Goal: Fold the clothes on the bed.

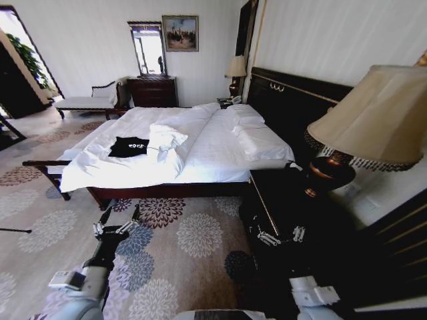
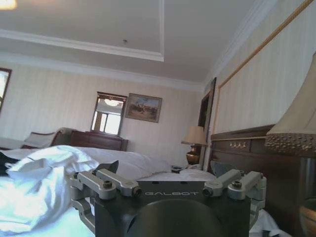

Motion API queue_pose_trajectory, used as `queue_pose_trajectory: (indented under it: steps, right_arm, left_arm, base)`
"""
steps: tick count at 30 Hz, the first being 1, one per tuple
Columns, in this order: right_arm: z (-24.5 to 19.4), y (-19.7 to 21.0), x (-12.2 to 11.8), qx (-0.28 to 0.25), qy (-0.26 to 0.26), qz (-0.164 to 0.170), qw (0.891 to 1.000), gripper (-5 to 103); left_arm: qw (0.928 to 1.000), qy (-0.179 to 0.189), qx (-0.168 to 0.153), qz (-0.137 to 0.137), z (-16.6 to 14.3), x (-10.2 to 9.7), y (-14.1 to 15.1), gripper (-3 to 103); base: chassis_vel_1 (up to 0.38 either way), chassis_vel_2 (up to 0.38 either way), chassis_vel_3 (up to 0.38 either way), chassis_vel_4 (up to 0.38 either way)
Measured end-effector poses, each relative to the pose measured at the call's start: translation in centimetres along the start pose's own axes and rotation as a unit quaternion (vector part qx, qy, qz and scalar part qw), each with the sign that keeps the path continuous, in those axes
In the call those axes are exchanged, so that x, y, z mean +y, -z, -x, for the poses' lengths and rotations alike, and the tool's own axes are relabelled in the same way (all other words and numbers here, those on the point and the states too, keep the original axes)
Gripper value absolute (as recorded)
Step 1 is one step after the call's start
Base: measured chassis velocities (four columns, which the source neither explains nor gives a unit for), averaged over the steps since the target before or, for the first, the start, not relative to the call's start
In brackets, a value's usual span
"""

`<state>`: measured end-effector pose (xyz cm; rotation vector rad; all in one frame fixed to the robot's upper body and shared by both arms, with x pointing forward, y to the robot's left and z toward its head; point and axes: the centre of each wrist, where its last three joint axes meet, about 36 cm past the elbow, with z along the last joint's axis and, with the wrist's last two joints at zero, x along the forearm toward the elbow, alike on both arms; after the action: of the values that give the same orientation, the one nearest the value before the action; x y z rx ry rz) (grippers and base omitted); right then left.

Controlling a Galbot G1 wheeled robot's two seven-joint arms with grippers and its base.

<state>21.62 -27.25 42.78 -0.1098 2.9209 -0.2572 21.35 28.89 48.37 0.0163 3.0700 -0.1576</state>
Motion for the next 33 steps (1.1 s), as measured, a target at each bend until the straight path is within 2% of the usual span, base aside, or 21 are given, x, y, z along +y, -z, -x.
queue_pose_trajectory:
  steps: [2,4,10,14,17,25,33]
  right_arm:
    - [0.8,-0.5,-1.3,-0.003,-0.008,-0.008,1.0,100]
    - [1.3,-0.6,-2.2,-0.002,-0.017,0.005,1.0,100]
    - [2.3,-0.6,-3.1,-0.009,-0.027,0.026,0.999,100]
    - [3.2,0.7,-3.4,-0.024,-0.027,0.028,0.999,100]
    - [2.9,1.2,-3.1,-0.016,-0.016,0.035,0.999,100]
    - [1.8,1.8,-2.6,0.002,0.006,0.044,0.999,100]
    - [1.3,1.5,-2.3,0.013,0.009,0.04,0.999,100]
  left_arm:
    - [1.0,-0.001,-0.002,0.001,0.0,-0.1,0.0,100]
    - [1.0,-0.001,-0.007,0.001,0.0,-0.2,0.3,100]
    - [0.9999,0.006,-0.009,-0.007,-0.6,-0.1,0.8,100]
    - [0.9991,-0.007,-0.025,-0.035,-1.2,-0.5,1.4,100]
    - [0.9987,-0.007,-0.034,-0.039,-1.1,-0.6,1.7,100]
    - [0.9993,-0.001,-0.034,-0.011,-0.8,-0.4,1.0,100]
    - [0.9996,0.01,-0.025,-0.013,-1.1,-0.5,0.6,100]
  base:
    - [0.0,0.0,0.0,0.0]
    - [0.0,0.0,0.0,0.0]
    - [0.0,0.0,0.0,0.0]
    - [0.0,0.0,0.0,0.0]
    - [0.0,0.0,0.0,0.0]
    - [0.0,0.0,0.0,0.0]
    - [0.0,0.0,0.0,0.0]
